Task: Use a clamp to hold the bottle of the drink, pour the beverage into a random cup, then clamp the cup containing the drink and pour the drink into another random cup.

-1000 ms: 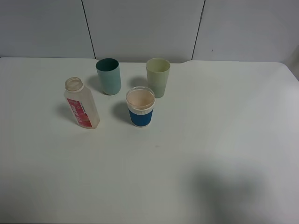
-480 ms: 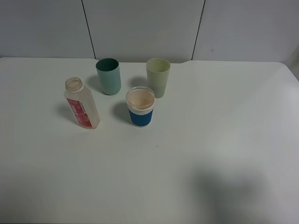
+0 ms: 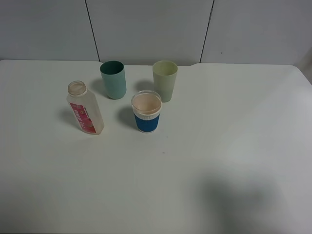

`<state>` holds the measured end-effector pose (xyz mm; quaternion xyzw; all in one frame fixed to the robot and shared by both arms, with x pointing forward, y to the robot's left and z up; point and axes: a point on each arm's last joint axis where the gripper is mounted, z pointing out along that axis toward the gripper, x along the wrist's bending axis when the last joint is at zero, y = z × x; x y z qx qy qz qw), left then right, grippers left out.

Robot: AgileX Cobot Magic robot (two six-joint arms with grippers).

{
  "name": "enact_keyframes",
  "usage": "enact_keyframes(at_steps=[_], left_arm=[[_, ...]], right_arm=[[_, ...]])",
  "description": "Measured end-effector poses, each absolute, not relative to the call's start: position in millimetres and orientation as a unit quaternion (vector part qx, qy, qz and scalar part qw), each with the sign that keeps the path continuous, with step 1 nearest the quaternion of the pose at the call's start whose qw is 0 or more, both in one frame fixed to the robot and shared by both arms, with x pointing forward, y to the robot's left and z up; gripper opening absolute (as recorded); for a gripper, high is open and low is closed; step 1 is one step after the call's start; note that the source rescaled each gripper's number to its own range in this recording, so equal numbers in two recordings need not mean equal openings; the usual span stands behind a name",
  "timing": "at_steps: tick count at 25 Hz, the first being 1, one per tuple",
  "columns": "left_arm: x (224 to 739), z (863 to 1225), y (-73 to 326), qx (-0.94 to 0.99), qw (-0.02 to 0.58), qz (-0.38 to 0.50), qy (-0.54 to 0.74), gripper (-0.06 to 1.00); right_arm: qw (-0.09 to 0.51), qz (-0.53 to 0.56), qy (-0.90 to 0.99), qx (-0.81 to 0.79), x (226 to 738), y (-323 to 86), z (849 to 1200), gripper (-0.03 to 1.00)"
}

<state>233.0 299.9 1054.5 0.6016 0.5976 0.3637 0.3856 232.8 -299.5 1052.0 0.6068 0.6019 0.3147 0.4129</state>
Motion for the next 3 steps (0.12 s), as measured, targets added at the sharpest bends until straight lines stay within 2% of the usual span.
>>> enact_keyframes(at_steps=[3], left_arm=[[233.0,1054.5,299.9,0.602,0.386,0.364,0.598,1.00]], right_arm=[[0.413,0.315,0.602,0.607,232.8,-299.5,1052.0,1.00]])
